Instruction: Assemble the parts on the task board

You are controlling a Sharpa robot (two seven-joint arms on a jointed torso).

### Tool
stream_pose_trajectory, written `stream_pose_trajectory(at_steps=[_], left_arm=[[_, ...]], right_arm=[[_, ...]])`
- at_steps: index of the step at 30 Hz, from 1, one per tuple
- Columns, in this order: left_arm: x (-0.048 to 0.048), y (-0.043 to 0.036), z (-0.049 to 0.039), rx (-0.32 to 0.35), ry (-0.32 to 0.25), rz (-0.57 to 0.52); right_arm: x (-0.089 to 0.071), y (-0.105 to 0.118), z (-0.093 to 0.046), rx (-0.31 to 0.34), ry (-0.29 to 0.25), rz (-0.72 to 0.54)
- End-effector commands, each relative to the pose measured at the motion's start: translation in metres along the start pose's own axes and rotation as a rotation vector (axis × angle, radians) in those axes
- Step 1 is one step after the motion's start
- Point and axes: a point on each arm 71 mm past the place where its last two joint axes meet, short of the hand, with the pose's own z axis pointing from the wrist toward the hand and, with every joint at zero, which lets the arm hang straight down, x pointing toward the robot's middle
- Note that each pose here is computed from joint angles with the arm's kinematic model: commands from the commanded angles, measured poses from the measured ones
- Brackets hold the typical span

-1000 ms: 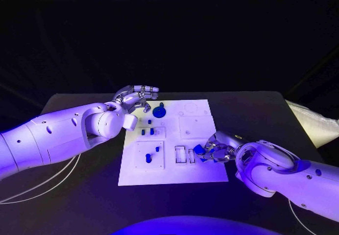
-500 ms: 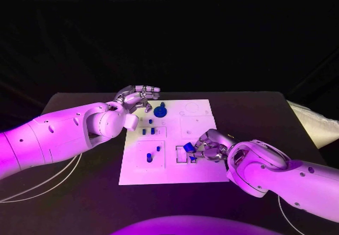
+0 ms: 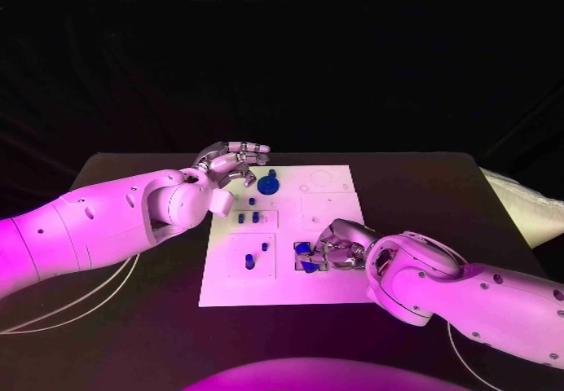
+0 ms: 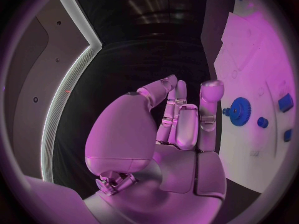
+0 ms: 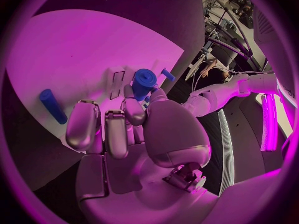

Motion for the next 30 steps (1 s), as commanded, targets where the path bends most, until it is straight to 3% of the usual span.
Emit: stream_pose_trajectory(at_steps=[1,16,30], left_arm=[[0.0028,-0.0002,0.0006,0.003,0.021,-0.010],[0.0037,0.0003,0.0010,-0.001,0.029,-0.012],[0.0036,0.0006,0.0009,-0.004,0.033,-0.013]], right_arm=[[0.0017,-0.0003,0.0015,0.018,0.016,-0.027],[-0.0021,-0.0015,0.0023,0.032,-0.035,-0.079],[-0.0007,0.0021,-0.0007,0.010,-0.022,-0.105]])
